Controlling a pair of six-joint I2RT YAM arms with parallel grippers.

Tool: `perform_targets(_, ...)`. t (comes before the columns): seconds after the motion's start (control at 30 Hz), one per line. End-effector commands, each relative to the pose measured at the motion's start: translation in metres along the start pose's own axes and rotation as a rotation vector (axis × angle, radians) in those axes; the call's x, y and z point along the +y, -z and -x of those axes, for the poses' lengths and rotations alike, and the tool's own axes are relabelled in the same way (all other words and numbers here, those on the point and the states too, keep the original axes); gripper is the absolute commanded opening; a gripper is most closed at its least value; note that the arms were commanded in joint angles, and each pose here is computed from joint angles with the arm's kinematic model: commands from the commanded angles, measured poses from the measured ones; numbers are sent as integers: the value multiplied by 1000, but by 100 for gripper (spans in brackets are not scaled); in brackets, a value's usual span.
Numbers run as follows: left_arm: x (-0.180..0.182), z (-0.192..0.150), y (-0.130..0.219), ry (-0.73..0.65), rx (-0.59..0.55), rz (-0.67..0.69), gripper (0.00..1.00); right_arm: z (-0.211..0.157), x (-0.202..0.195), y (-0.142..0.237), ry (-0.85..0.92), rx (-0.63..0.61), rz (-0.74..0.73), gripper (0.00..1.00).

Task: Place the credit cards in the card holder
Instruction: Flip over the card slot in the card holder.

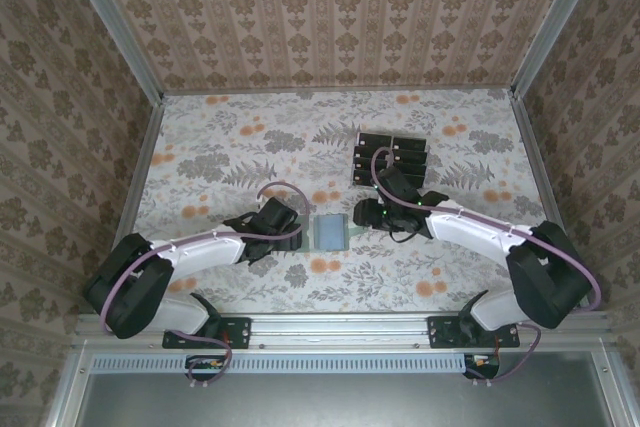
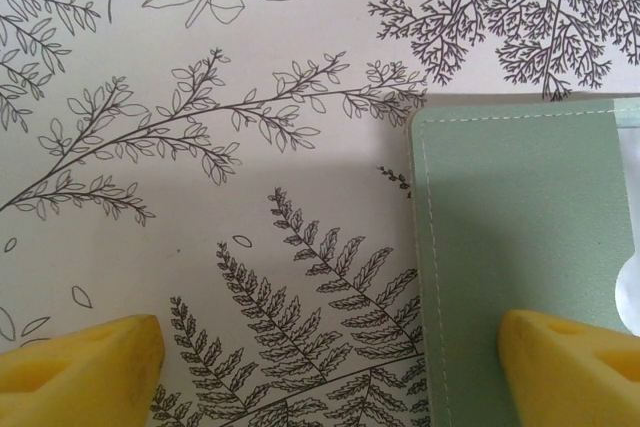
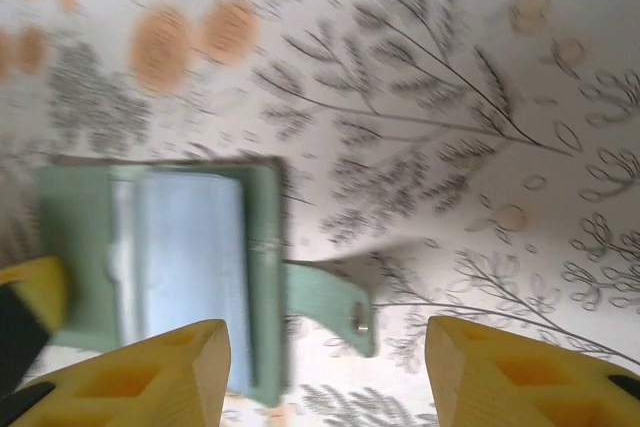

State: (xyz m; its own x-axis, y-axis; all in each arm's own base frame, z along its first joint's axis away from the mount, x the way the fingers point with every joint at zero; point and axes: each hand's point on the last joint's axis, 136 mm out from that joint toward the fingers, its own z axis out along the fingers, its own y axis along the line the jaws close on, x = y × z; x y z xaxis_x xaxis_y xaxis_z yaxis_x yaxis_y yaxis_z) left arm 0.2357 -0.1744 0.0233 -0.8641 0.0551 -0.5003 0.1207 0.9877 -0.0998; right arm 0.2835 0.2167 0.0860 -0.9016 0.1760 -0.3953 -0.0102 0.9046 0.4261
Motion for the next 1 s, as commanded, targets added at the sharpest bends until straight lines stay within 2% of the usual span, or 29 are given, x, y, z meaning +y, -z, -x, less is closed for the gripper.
perform_targets(0.0, -2, 3, 3, -13, -4, -6, 88, 1, 29, 22, 26, 12, 69, 57)
perform_targets(0.1, -2, 3, 4, -13, -6, -7, 88, 1, 50, 24, 44, 19, 113, 61)
perform_targets(0.2, -2, 3, 3, -11, -8, -6, 88, -6, 62, 8, 61, 58, 117, 64)
perform_targets(0.37, -2, 2, 2, -10, -6, -4, 88, -18, 76, -17, 77, 109, 123, 64)
perform_targets(0.63, -3, 2, 2, -8, -8, -10, 88, -34, 82, -42, 73, 152, 115, 63)
perform_targets(0.97, -2, 0, 1, -11, -6, -13, 88, -42, 71, -60, 62, 173, 74, 62)
